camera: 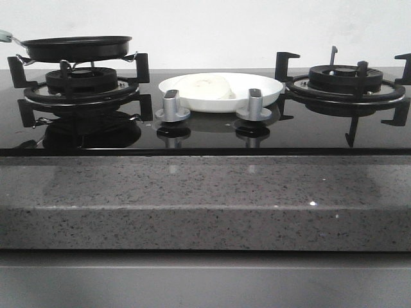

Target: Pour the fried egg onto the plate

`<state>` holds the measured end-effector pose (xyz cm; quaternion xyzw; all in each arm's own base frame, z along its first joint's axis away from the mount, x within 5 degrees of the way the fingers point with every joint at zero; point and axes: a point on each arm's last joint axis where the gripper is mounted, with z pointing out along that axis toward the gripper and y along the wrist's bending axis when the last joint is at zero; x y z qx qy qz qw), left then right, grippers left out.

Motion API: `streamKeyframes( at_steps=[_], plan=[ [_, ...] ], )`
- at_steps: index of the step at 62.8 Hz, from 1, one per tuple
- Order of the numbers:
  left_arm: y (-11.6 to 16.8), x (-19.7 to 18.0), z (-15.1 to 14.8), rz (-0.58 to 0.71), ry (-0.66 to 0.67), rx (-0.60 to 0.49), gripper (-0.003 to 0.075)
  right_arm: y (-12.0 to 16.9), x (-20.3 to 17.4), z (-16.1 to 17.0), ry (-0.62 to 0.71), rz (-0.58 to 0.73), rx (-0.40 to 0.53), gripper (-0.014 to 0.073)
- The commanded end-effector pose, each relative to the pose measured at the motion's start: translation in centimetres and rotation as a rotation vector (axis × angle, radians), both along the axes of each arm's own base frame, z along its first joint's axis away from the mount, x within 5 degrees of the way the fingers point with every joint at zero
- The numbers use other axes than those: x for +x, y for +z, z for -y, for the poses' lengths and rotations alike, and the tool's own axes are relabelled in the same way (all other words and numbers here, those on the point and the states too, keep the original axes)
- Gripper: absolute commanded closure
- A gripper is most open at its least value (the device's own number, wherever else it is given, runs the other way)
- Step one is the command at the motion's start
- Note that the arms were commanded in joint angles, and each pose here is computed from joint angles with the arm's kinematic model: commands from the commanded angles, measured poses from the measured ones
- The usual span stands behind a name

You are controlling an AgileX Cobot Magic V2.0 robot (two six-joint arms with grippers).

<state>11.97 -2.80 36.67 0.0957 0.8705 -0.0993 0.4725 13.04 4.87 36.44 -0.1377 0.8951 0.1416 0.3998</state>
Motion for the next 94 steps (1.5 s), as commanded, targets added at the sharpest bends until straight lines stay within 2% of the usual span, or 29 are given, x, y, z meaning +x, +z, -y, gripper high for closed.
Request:
streamKeyframes(
  at_steps=[1, 9, 14, 32, 36, 41, 76, 81, 86, 94],
  plan=[
    [1.4, 0.2, 0.1, 0.088, 0.01, -0.044, 0.0186, 0.5, -1.2, 0.3, -0.004, 0.079, 0.016, 0.0315],
    [1.4, 0.2, 0.1, 0.088, 0.01, -0.044, 0.02, -0.1, -2.4, 0.6, -0.004, 0.095, 0.019, 0.0319],
    [1.4, 0.2, 0.1, 0.088, 0.01, -0.044, 0.026, 0.0, -2.9, 0.7, -0.003, 0.107, 0.022, 0.0365],
    [1.4, 0.2, 0.2, 0.088, 0.009, -0.046, 0.0604, 0.0, -3.1, 0.7, -0.002, 0.109, 0.024, 0.0671],
    [1.4, 0.2, 0.2, 0.088, 0.009, -0.046, 0.0668, 0.0, -3.1, 0.7, -0.002, 0.111, 0.025, 0.0716],
    [1.4, 0.2, 0.2, 0.088, 0.009, -0.046, 0.0742, 0.0, -3.1, 0.7, -0.003, 0.112, 0.025, 0.0713],
    [1.3, 0.1, 0.2, 0.078, 0.001, -0.046, 0.0741, 0.0, -3.1, 0.7, -0.002, 0.11, 0.024, 0.0713],
    [1.2, -0.7, -0.1, 0.138, 0.009, -0.015, 0.0741, 0.0, -3.1, 0.7, -0.002, 0.11, 0.024, 0.0713],
    [0.2, -1.7, -0.5, 0.165, 0.034, 0.012, 0.0741, 0.0, -3.1, 0.7, -0.002, 0.11, 0.024, 0.0713],
    [-1.6, -3.3, -1.0, 0.212, 0.08, -0.01, 0.0741, 0.0, -3.1, 0.7, -0.002, 0.11, 0.024, 0.0713]
  ],
)
